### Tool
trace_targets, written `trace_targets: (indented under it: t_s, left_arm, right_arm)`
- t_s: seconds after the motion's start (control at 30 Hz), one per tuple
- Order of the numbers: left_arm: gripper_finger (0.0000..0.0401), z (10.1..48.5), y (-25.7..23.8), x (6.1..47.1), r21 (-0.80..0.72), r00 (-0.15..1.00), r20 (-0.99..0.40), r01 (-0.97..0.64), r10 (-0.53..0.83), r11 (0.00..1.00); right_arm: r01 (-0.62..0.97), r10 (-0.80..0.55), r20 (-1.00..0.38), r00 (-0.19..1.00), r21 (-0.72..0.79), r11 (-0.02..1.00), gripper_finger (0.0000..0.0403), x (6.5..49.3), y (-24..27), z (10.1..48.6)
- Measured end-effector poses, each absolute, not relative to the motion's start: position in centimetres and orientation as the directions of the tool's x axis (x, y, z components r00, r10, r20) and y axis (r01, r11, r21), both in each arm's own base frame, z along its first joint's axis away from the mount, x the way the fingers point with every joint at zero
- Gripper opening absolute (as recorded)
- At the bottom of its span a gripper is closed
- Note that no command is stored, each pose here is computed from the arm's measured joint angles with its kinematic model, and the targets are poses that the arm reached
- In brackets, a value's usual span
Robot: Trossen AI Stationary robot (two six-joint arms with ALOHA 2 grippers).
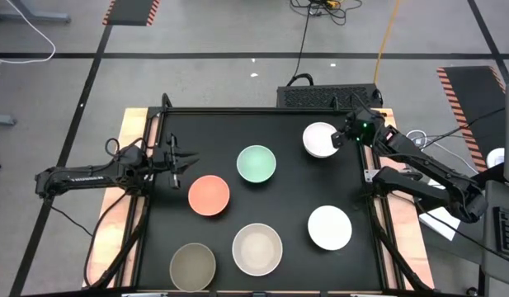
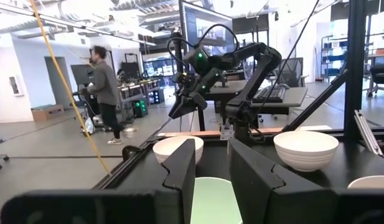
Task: Nest bowls inside each other
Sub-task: Stack the white bowl on the light green bowl
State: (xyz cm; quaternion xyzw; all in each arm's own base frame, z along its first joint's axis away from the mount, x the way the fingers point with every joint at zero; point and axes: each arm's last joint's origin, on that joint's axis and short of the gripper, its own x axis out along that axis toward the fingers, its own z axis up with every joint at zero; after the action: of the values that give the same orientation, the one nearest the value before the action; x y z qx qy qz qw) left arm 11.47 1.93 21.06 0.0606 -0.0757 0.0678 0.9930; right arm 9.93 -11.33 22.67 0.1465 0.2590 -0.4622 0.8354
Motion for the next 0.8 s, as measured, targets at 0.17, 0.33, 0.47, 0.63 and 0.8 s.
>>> trace_targets:
  t_s: [0.17,0.33,0.47,0.63,0.8]
  left_arm:
    - [0.0097,21.1,1.9,11.5,0.102,0.979,0.163,-0.143,0.125,0.985]
    - [0.0097,20.9,1.6,11.5,0.128,0.990,0.137,-0.028,0.010,0.991]
    - [0.0097,21.0,1.4,11.5,0.136,0.987,0.146,0.041,-0.061,0.990]
    - [0.0097,20.8,1.5,11.5,0.123,0.991,0.127,0.024,-0.040,0.992]
    - [0.0097,20.6,1.5,11.6,0.122,0.993,0.114,0.016,-0.030,0.992]
  right_arm:
    - [0.842,-0.705,-0.550,0.447,-0.008,0.540,0.0155,10.0,-11.4,22.8]
    - [0.853,-0.705,-0.550,0.448,0.027,0.521,0.0155,10.0,-11.4,22.8]
    - [0.878,-0.690,-0.589,0.421,0.074,0.472,0.0155,9.8,-11.4,22.5]
    - [0.901,-0.657,-0.667,0.352,0.051,0.431,0.0155,9.5,-12.1,22.6]
    - [0.882,-0.574,-0.736,0.358,0.065,0.467,0.0155,9.8,-12.9,23.9]
